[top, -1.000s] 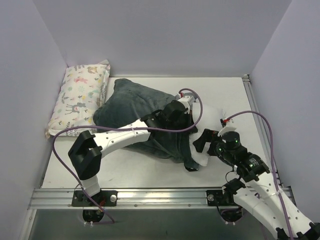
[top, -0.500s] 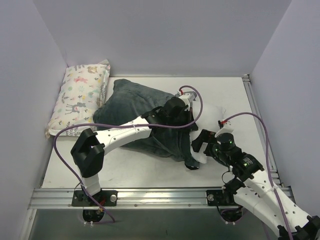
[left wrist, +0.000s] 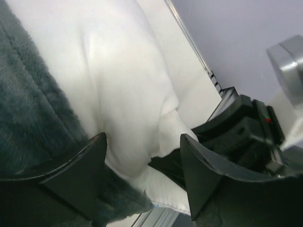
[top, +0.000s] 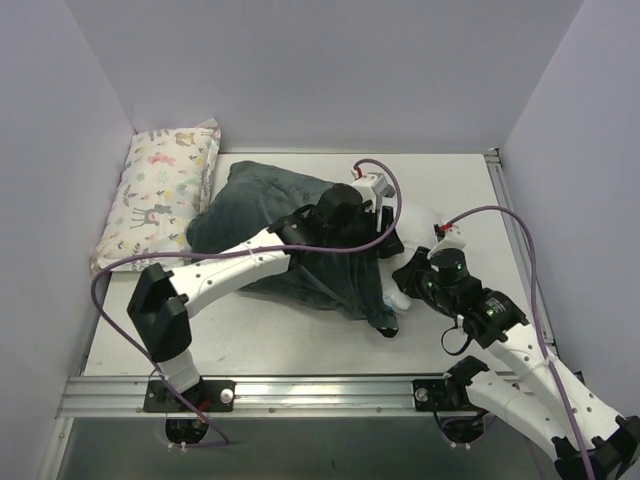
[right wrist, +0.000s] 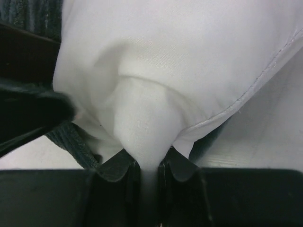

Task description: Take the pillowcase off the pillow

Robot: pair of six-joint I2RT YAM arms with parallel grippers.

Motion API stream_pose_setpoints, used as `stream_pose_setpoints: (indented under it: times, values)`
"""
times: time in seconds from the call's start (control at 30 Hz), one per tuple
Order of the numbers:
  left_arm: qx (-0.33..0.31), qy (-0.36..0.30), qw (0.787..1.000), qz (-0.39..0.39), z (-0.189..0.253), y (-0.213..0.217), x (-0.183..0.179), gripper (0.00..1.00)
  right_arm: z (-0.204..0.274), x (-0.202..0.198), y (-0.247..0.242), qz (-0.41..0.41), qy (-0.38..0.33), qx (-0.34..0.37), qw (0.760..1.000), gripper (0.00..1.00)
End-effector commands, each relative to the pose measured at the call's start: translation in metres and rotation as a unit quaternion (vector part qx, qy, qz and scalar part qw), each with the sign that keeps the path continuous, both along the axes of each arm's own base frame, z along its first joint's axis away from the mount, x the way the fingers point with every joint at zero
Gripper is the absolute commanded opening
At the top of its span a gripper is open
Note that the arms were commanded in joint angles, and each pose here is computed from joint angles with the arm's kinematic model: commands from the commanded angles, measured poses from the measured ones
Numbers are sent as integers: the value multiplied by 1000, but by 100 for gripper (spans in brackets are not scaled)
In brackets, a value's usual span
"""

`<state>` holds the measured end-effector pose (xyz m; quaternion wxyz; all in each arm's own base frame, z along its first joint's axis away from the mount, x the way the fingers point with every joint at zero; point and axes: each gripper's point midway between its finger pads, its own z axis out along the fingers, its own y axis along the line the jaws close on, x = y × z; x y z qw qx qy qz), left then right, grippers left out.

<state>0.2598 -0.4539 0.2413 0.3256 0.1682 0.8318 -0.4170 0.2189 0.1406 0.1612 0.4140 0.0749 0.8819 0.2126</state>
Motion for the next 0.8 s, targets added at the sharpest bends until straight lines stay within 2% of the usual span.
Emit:
stream_pose_setpoints:
  times: [0.0,0.07,0.1,0.2,0.23,0.27,0.3,0.37,0.5,0.63,0.77]
  values:
    - [-52,-87,994,28,96,34,-3,72,43,10,5,-1,-47,15,999,0]
    - [-27,-92,993,70,90,59,-1,74,54,11,5,0,-52,15,999,0]
    - [-32,-99,990,95,103,78,-4,75,57,12,4,-2,-55,13,998,0]
    - [18,-84,977,195,80,134,-3,75,70,14,3,-1,-63,6,998,0]
    - [27,-77,972,221,71,148,-2,75,72,14,2,-3,-61,2,998,0]
    - [58,-62,967,241,38,163,-5,76,76,15,2,-3,-65,1,998,0]
    - [39,-51,963,262,39,174,-9,76,84,16,3,0,-72,5,997,0]
    - [47,-27,956,288,10,192,-14,76,88,17,4,3,-70,-1,998,0]
    - [29,-12,954,297,-9,201,-15,78,96,19,7,8,-73,-2,997,0]
    - [6,-13,956,293,-9,199,-3,78,100,19,7,9,-74,-4,997,0]
    - [18,7,955,297,-28,202,6,76,100,19,5,8,-72,-9,997,0]
